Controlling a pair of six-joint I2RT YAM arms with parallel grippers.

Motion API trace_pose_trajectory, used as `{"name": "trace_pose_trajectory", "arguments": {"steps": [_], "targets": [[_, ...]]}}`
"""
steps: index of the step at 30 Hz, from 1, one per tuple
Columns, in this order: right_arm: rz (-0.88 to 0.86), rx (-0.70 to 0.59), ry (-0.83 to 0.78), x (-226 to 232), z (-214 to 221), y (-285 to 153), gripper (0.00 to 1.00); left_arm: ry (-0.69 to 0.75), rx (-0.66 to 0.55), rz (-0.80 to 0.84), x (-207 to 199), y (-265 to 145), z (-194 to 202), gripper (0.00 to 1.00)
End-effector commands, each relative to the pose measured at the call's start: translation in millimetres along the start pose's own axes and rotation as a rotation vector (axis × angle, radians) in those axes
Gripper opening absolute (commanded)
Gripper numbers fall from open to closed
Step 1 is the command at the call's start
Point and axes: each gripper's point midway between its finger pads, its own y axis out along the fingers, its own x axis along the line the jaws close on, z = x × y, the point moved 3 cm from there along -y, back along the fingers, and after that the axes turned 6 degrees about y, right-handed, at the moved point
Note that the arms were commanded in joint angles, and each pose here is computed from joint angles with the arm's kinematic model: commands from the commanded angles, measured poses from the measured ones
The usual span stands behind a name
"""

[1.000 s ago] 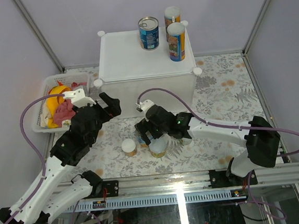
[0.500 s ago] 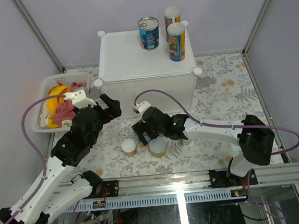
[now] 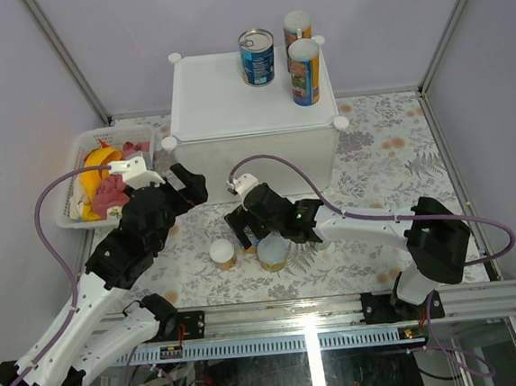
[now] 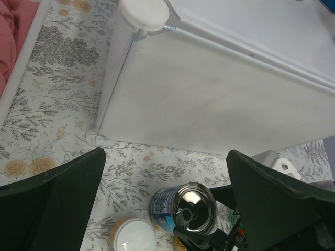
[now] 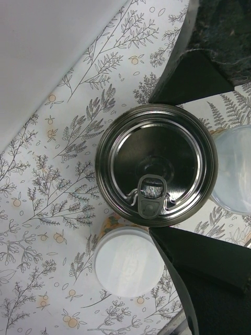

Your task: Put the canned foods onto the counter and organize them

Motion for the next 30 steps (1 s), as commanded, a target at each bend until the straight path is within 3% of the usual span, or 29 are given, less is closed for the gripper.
{"name": "trace_pose_trajectory", "arguments": {"steps": [1, 7, 13, 20, 30], "targets": [[0.002, -0.056, -0.008, 3, -5, 9, 0.99, 0.013, 0.006, 0.004, 2, -4, 2, 1.0], [0.023, -0.043, -0.023, -1, 4, 14, 0.91, 0.013, 0.013, 0.006, 2, -4, 3, 1.0], [0.002, -0.061, -0.039, 0, 2, 9, 0.47, 0.01, 0.014, 0.007, 2, -5, 4, 1.0], [-0.025, -0.127, -0.051, 8, -27, -12, 0.15, -0.006, -0.006, -0.003, 4, -6, 0, 1.0], [-0.045, -0.201, -0.057, 18, -68, -44, 0.02, -0.023, -0.04, 0.004, 3, -6, -5, 1.0]]}}
